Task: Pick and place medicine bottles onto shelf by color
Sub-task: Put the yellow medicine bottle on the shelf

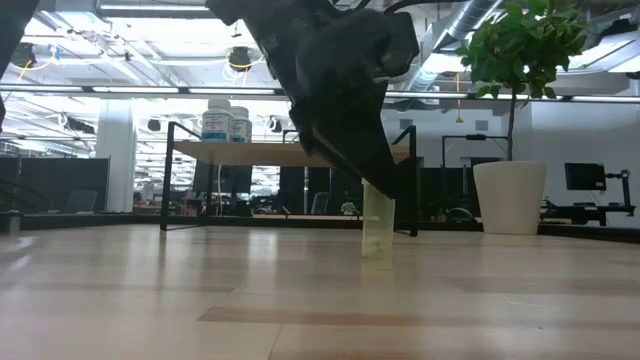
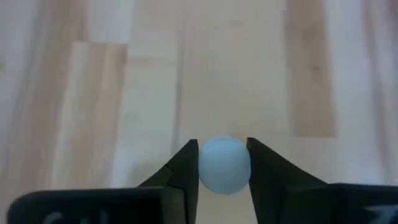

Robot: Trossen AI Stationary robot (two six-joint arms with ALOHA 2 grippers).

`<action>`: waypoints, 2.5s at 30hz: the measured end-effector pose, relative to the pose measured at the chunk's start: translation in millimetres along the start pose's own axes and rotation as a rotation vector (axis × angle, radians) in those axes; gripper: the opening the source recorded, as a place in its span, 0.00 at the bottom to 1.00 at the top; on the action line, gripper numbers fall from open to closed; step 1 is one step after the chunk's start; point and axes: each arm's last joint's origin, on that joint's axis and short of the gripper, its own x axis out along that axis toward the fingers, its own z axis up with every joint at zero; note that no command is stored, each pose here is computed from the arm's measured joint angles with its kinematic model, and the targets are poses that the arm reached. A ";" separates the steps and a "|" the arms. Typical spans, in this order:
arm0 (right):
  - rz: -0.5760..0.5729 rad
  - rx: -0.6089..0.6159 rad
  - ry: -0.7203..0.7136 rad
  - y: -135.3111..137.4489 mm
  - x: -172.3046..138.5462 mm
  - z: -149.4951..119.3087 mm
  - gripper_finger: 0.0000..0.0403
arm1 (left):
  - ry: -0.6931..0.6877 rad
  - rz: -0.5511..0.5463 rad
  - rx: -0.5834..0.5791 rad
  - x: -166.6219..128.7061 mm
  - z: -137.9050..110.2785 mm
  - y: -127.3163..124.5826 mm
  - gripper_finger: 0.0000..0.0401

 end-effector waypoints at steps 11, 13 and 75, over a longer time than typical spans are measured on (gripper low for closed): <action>-0.001 0.001 0.000 0.0 0.0 0.0 0.31 | 0.077 -0.015 0.056 -73.3 66.4 15.1 0.25; -0.001 0.001 0.000 0.1 0.1 0.1 0.31 | 0.089 -0.003 0.080 -89.9 76.2 23.1 0.25; -0.284 0.229 -0.090 -50.7 22.8 28.7 0.31 | 0.038 0.052 0.071 -193.2 35.5 343.2 0.21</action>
